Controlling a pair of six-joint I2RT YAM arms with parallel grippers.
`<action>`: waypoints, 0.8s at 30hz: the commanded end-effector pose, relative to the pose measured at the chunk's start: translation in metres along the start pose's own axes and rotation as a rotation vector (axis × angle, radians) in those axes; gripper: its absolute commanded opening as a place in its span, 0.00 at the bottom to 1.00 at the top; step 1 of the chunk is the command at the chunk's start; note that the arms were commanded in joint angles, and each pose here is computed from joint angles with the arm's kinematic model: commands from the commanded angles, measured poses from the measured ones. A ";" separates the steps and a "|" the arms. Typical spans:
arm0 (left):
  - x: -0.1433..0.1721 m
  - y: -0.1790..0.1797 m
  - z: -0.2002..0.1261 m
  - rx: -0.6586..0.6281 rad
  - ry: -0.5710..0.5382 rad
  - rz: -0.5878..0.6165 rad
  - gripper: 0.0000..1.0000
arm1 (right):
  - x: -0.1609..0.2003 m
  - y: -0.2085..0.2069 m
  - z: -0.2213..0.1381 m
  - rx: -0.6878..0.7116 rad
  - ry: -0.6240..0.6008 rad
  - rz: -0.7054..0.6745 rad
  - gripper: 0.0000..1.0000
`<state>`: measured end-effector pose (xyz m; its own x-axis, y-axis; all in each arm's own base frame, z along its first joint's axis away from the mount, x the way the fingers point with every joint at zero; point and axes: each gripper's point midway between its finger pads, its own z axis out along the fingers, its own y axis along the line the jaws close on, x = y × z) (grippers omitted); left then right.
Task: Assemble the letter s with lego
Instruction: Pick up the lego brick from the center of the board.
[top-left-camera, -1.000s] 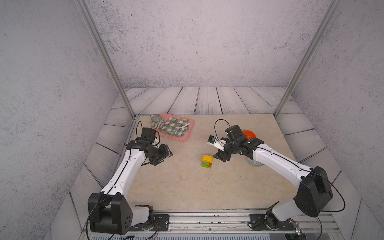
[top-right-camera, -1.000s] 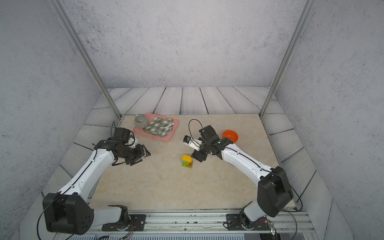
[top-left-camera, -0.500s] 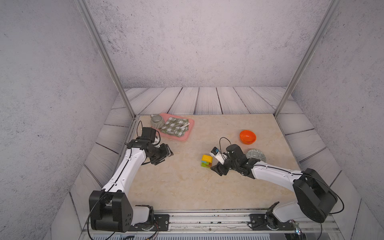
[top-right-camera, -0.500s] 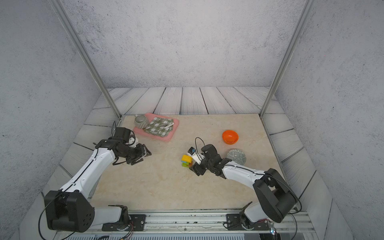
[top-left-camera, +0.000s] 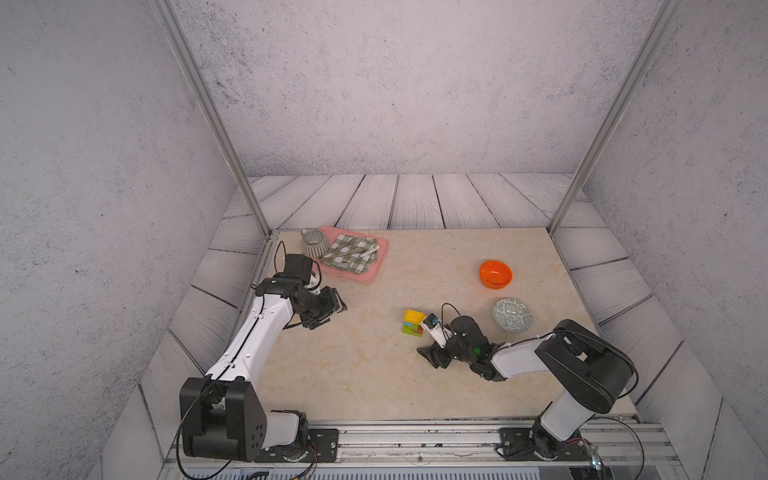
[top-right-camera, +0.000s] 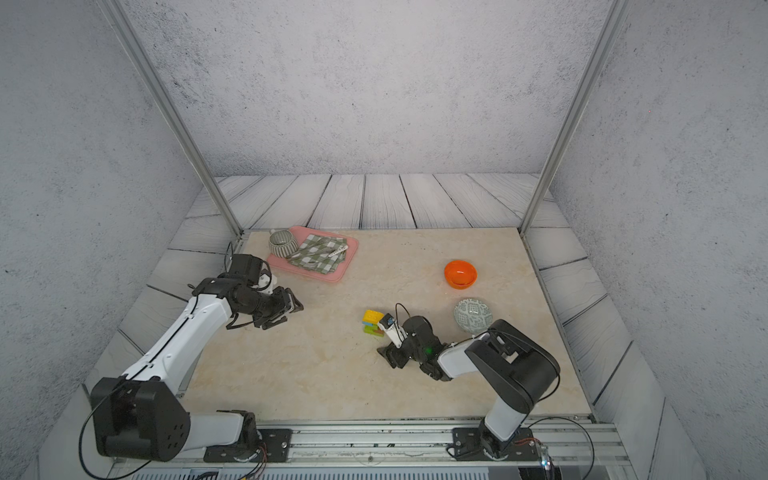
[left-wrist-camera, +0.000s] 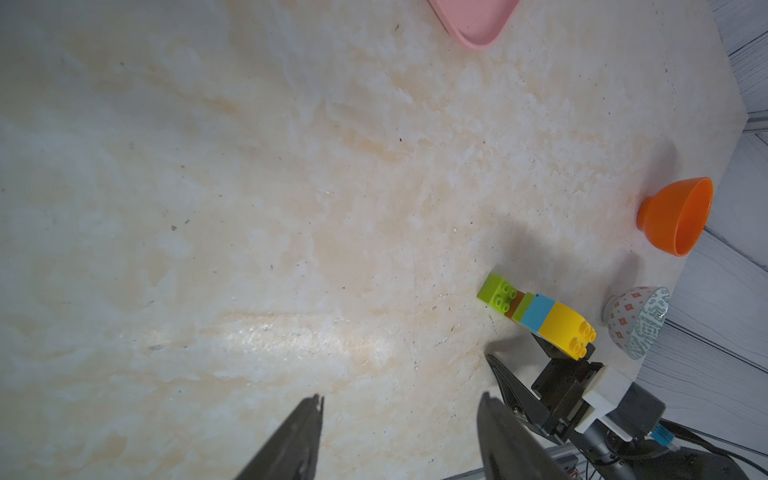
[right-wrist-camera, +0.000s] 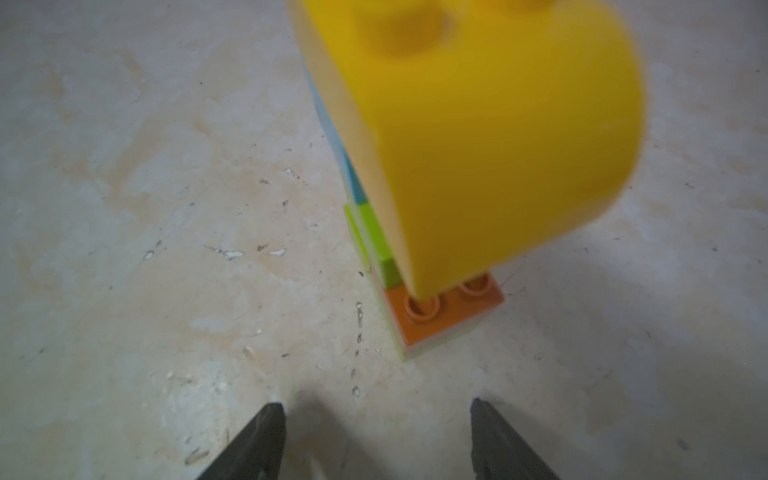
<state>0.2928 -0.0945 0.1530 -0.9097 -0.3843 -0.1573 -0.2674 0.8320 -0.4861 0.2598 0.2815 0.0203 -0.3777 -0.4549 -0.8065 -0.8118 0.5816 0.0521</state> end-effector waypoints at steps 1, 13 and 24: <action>-0.007 -0.004 -0.003 0.011 -0.003 0.014 0.64 | -0.016 -0.001 0.004 0.005 -0.090 -0.020 0.74; -0.010 -0.005 -0.005 -0.002 -0.003 0.021 0.64 | -0.014 -0.011 0.019 -0.004 -0.113 -0.060 0.67; -0.011 -0.004 -0.005 -0.014 -0.001 0.019 0.64 | -0.013 -0.024 0.025 -0.036 -0.130 -0.053 0.70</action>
<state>0.2998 -0.0949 0.1592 -0.9134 -0.3720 -0.1652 -0.2542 0.8384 -0.4821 0.2959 0.2876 0.0190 -0.2786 -0.3802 -0.8820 -0.8301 0.5571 0.0221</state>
